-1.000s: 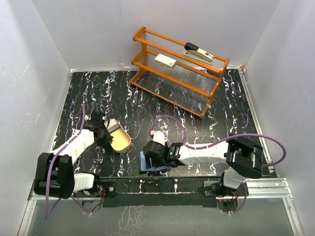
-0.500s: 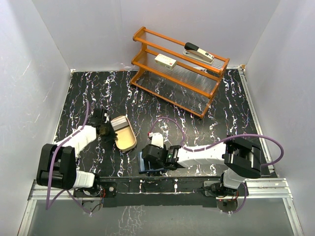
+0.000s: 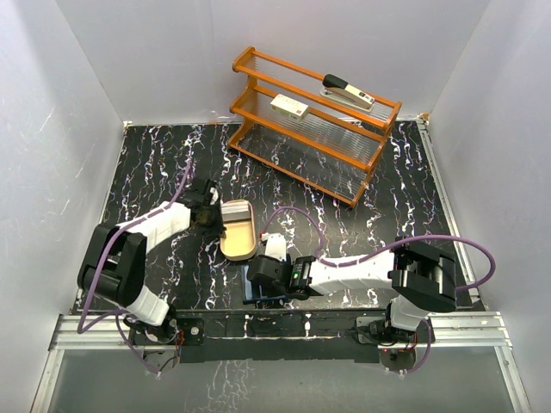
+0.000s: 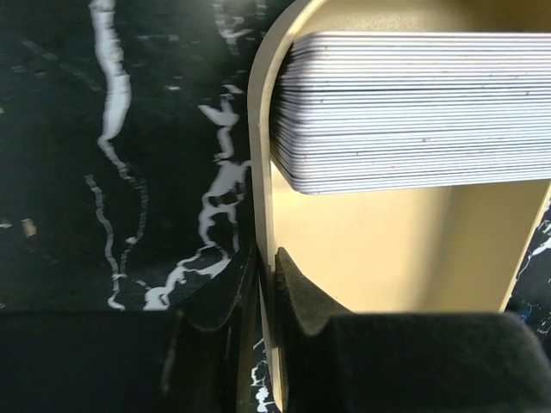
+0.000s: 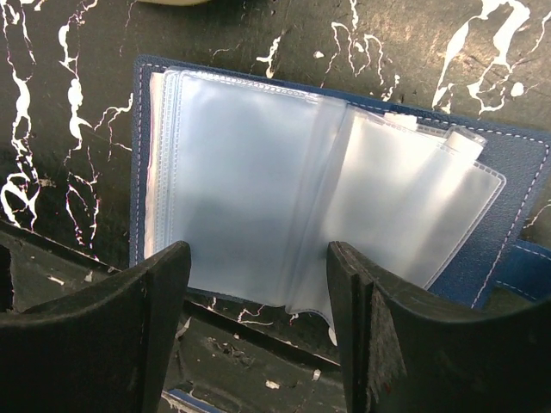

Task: Put the credit cards into the card holder
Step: Move the storage box to the center of the board.

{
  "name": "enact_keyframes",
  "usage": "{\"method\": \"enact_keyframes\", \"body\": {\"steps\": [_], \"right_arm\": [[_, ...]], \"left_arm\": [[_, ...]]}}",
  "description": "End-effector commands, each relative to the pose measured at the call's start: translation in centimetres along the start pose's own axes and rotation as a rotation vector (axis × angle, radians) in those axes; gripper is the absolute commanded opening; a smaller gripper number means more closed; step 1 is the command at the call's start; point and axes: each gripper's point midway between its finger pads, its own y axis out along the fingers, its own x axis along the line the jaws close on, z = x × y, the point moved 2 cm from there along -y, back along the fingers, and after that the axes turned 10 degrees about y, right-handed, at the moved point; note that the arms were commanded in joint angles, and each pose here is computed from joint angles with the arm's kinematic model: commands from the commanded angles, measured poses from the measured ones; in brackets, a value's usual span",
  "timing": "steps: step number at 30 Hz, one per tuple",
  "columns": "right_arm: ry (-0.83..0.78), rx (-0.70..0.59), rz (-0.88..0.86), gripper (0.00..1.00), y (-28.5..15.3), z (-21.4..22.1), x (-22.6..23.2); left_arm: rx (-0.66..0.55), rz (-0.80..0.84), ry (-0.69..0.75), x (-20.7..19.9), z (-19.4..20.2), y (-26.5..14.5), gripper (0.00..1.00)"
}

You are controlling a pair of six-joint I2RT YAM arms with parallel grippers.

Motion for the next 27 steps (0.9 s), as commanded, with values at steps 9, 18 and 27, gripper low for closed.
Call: {"method": "enact_keyframes", "body": {"steps": [9,18,27], "right_arm": [[0.015,0.002,0.005,0.62,-0.3,0.6,0.6],[0.044,-0.011,0.029,0.62,-0.2,0.7,0.5],[0.054,-0.041,0.038,0.62,-0.5,0.0,0.8]], "left_arm": [[-0.037,0.090,0.197,-5.8,-2.4,0.5,0.12],[-0.030,0.133,0.318,-8.8,-2.7,1.5,0.13],[-0.039,0.136,0.304,-9.5,-3.2,0.3,0.40]]}}
